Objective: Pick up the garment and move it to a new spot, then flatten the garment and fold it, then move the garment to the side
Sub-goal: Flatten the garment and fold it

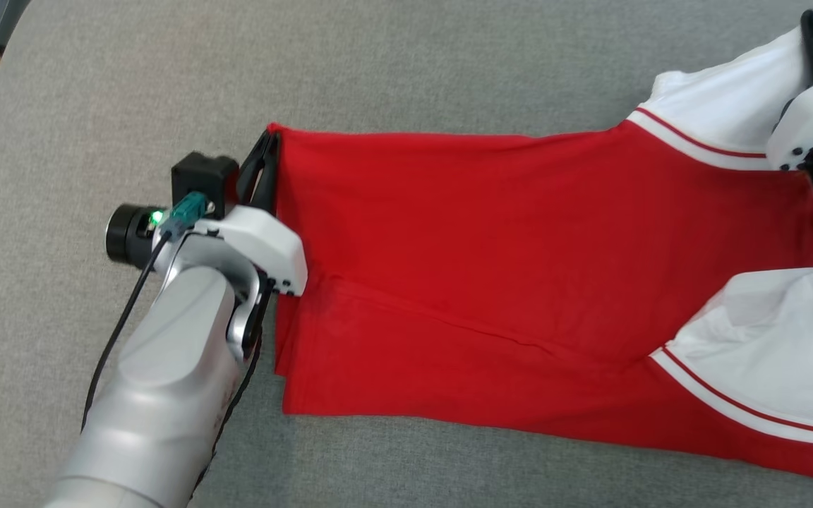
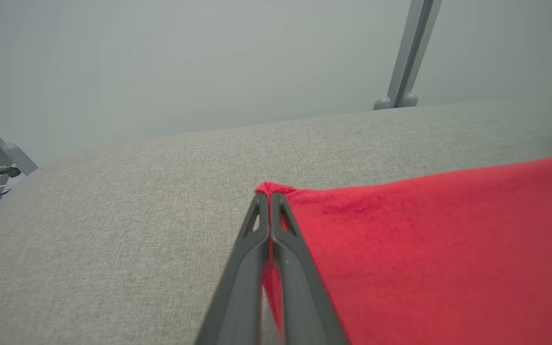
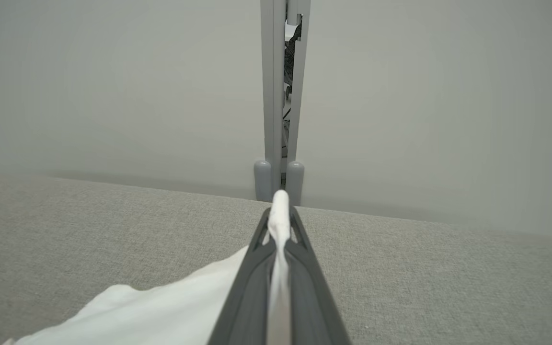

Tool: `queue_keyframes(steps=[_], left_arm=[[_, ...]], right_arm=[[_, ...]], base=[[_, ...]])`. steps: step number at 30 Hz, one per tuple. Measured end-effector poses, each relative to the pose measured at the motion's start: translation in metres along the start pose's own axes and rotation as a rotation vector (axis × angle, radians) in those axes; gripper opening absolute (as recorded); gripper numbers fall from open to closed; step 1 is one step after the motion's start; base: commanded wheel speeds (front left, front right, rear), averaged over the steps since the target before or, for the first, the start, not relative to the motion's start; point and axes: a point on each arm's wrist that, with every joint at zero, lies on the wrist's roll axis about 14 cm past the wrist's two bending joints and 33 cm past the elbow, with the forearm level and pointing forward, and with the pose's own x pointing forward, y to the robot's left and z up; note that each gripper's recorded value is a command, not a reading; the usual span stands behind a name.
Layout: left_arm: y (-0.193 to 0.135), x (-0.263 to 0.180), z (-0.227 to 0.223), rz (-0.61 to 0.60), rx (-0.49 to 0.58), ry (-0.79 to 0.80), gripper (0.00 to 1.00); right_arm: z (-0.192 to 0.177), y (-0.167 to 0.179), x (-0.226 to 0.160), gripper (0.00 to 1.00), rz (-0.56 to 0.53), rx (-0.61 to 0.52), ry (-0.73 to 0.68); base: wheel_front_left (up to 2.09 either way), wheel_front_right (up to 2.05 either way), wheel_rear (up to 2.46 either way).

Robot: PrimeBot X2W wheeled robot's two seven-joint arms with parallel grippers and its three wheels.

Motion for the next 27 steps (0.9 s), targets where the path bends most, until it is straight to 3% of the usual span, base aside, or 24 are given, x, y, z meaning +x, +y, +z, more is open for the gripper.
queue_keyframes(steps=[5, 11, 20, 27], left_arm=[[-0.002, -0.019, -0.007, 0.006, -0.015, 0.007, 0.0], [-0.006, -0.04, -0.011, 0.01, -0.042, -0.003, 0.0], [-0.018, -0.081, -0.027, -0.009, -0.068, 0.006, 0.0], [-0.023, -0.103, -0.041, -0.015, -0.076, 0.028, 0.0]], right_arm=[[0.015, -0.006, -0.029, 0.0, -0.031, 0.087, -0.081], [0.006, -0.01, -0.071, 0.0, -0.049, 0.126, -0.108], [-0.037, -0.002, -0.151, 0.0, -0.082, 0.227, -0.074], [-0.073, 0.002, -0.192, 0.0, -0.125, 0.286, -0.013]], base=[[0.0, 0.0, 0.0], [0.0, 0.0, 0.0], [0.0, 0.0, 0.0], [0.0, 0.0, 0.0]])
